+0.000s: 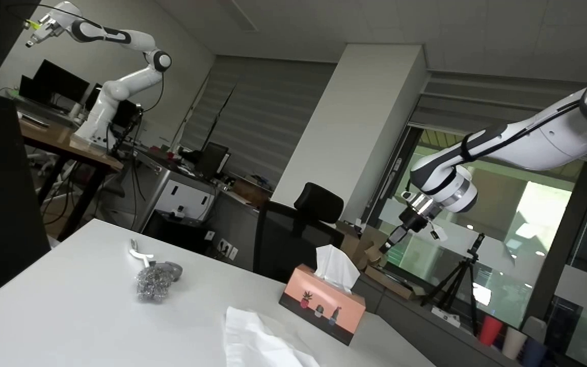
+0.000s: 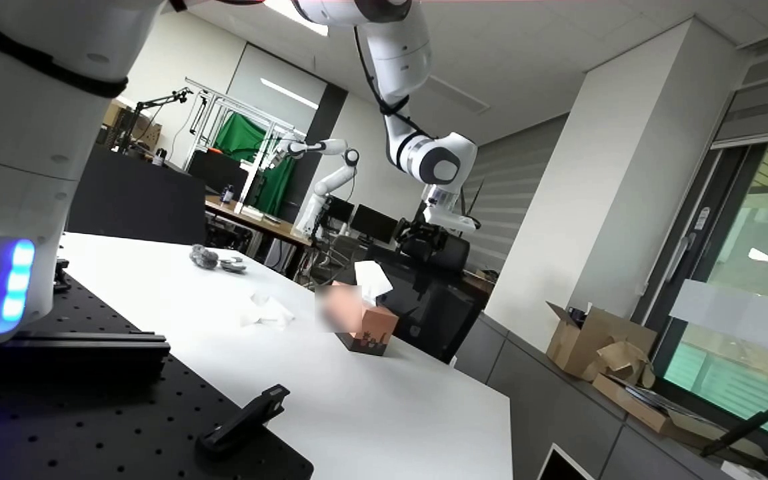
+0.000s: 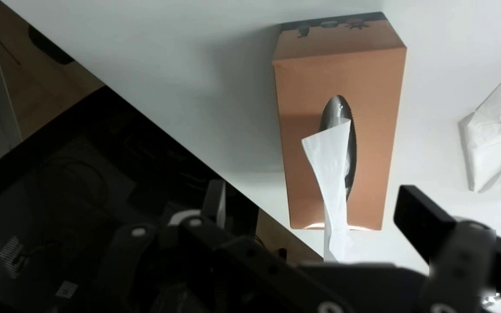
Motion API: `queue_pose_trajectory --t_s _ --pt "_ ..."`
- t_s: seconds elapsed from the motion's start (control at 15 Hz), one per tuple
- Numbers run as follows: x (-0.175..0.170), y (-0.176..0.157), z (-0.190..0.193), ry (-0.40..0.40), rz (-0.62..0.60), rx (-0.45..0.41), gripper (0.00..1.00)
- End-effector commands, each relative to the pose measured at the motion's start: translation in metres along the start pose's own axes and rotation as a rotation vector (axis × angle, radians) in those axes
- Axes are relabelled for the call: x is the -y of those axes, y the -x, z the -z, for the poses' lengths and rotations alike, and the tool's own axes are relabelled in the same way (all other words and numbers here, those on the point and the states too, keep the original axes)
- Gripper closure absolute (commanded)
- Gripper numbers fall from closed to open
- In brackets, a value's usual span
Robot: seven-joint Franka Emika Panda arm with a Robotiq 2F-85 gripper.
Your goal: Remove a wipe from the wipe holder and place it on the table
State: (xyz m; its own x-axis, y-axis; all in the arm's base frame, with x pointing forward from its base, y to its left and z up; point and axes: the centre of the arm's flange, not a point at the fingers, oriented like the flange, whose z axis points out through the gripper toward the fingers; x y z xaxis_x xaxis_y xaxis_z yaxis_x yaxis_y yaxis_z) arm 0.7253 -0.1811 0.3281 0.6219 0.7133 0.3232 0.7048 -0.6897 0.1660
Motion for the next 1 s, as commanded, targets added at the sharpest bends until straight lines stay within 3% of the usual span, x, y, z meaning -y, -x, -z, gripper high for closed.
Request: queue_pose_trajectory --t_s 0.0,0.93 --pt "0.002 0.000 -0.004 -0.003 0.001 0.000 0.00" --pt "-0.009 0.002 -0.006 0.007 0.017 -0.003 0.00"
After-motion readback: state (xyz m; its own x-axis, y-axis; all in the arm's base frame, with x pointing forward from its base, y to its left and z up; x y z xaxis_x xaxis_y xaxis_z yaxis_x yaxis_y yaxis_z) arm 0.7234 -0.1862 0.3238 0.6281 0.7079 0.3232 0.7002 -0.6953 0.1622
